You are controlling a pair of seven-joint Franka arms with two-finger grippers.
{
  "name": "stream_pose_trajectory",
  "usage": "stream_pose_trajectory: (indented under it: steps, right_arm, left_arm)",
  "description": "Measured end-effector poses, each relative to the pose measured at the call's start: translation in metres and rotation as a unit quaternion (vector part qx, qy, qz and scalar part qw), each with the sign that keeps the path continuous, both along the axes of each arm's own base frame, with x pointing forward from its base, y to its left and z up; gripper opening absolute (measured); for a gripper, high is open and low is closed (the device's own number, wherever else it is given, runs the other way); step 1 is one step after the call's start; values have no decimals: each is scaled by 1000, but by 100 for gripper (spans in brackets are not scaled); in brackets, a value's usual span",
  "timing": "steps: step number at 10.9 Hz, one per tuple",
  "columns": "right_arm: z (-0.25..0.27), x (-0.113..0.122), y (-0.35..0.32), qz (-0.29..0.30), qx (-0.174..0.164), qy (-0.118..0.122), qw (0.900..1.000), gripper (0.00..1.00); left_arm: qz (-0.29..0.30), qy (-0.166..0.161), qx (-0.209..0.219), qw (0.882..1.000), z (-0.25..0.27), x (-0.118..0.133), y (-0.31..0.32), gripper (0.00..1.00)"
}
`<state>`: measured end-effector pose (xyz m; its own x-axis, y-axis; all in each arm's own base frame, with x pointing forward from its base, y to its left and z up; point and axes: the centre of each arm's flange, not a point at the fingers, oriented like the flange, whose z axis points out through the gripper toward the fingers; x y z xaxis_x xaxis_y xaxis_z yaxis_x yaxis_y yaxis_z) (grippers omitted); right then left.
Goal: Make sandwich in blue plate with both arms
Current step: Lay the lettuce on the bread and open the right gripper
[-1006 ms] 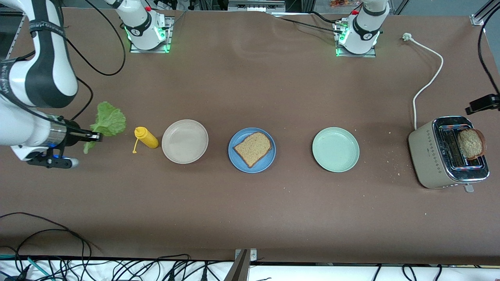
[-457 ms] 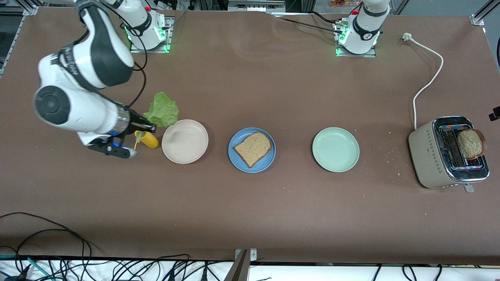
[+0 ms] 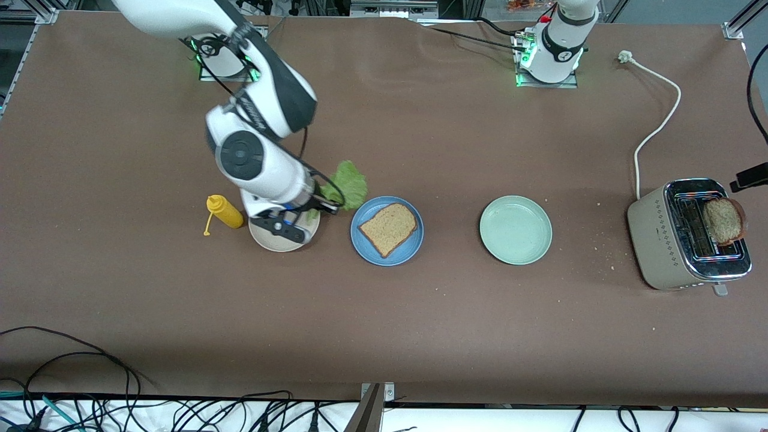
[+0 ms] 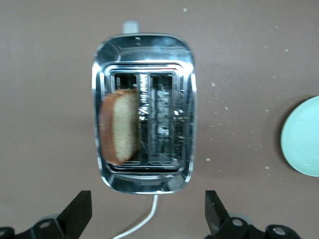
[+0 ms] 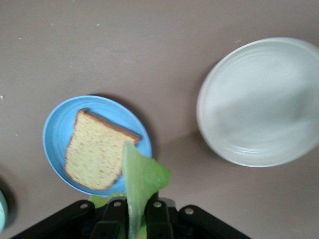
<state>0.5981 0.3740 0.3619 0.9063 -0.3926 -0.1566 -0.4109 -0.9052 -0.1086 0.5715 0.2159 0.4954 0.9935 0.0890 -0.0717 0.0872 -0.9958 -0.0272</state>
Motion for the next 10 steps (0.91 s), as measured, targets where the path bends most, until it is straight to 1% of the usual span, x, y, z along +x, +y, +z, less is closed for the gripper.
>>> stream_pose_trajectory:
  steps: [1,2,3,4,6,8,9,10]
  right_arm:
    - [-22,-2,18,-20,5,-9,1000,5]
    - [-41,-4,32,-47,12,-12,999,5]
    - [-58,-5,44,-79,22,-17,996,5]
    - [-74,-7,56,-95,30,-27,995,5]
    - [-112,-14,77,-98,37,-53,993,5]
    - [-137,-21,85,-90,31,-63,993,7]
    - [-139,-21,86,-88,30,-66,993,19]
    - [-135,-19,86,-85,29,-72,993,32]
  left_arm:
    - [2,7,-5,1000,3,1,-16,100]
    - [4,11,-6,1000,7,2,-31,100]
    - [5,13,-6,1000,11,3,-43,100]
    - [7,15,-6,1000,11,2,-51,100]
    - [8,24,-6,1000,6,-2,-56,100]
    - [6,26,-5,1000,5,-5,-61,100]
    - [5,25,-4,1000,6,-6,-62,100]
    - [5,25,-4,1000,7,-6,-62,100]
